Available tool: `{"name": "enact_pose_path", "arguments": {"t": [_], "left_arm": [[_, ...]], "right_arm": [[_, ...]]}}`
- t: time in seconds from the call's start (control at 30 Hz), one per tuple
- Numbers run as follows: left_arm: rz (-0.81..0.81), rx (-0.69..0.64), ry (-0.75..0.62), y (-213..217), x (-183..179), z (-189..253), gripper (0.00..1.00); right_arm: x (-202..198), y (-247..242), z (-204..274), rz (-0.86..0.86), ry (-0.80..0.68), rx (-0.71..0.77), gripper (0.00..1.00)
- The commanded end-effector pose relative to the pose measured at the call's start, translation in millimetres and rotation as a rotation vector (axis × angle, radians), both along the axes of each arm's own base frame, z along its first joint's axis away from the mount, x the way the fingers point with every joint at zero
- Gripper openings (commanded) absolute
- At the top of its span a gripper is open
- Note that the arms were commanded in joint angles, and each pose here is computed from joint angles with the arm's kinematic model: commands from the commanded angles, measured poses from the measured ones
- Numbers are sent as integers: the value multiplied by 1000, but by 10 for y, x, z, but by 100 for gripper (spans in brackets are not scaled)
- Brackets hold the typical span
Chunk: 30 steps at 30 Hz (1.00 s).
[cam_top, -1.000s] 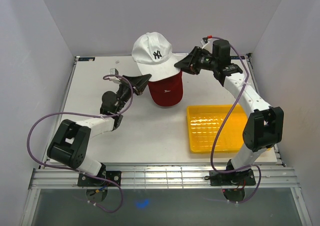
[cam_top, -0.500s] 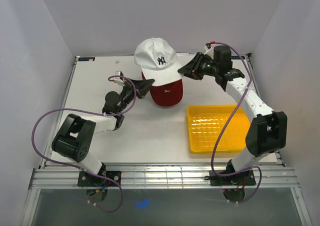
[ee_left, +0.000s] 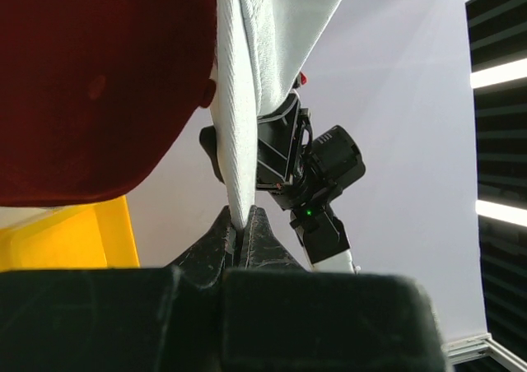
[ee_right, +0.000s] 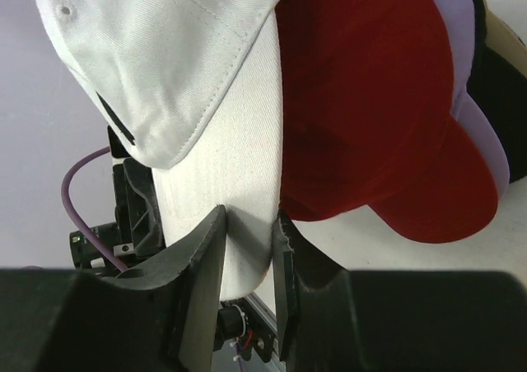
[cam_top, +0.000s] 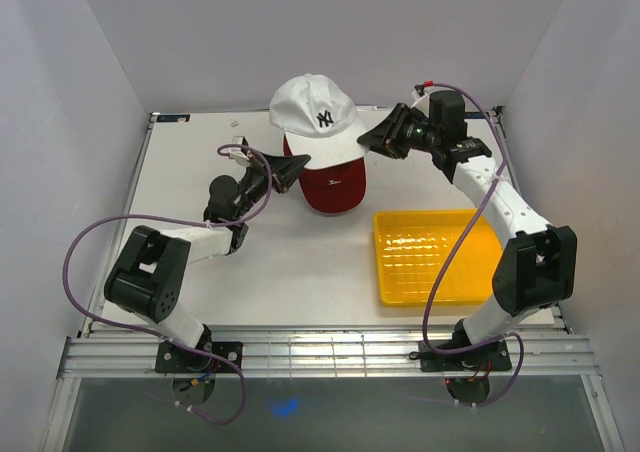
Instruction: Stack the hats
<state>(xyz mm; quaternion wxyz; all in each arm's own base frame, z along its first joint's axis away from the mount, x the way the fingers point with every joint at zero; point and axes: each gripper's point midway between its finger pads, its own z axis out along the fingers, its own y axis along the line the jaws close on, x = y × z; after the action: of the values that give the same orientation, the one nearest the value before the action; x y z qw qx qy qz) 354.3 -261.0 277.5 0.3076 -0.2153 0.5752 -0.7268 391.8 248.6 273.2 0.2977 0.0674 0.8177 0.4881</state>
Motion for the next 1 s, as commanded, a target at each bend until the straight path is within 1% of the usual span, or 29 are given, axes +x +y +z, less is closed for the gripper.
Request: {"name": "enact_pose_path", "arguments": {"t": [0.0, 0.03, 0.07, 0.13, 0.2, 0.37, 0.57, 0.97], "left_arm": [[-163, 43, -107, -192, -211, 245, 0], [-168, 39, -130, -192, -182, 342, 0], [-167, 37, -125, -186, -126, 359, 0], [-163, 33, -160, -164, -50, 524, 0], [-158, 40, -163, -152, 9, 578, 0], [-164, 44, -178, -137, 70, 666, 0], [-168, 41, -159, -93, 3, 578, 0], [-209, 63, -126, -42, -286, 248, 0]], "right_arm": [[91, 127, 551, 46, -201, 20, 25], [112, 131, 598, 47, -204, 23, 25], [161, 151, 720, 49, -225, 32, 25], [222, 174, 761, 49, -220, 35, 25], [252, 190, 903, 53, -240, 43, 25], [266, 187, 935, 47, -248, 44, 25], [163, 165, 755, 54, -233, 30, 25], [-103, 15, 460, 30, -225, -15, 25]]}}
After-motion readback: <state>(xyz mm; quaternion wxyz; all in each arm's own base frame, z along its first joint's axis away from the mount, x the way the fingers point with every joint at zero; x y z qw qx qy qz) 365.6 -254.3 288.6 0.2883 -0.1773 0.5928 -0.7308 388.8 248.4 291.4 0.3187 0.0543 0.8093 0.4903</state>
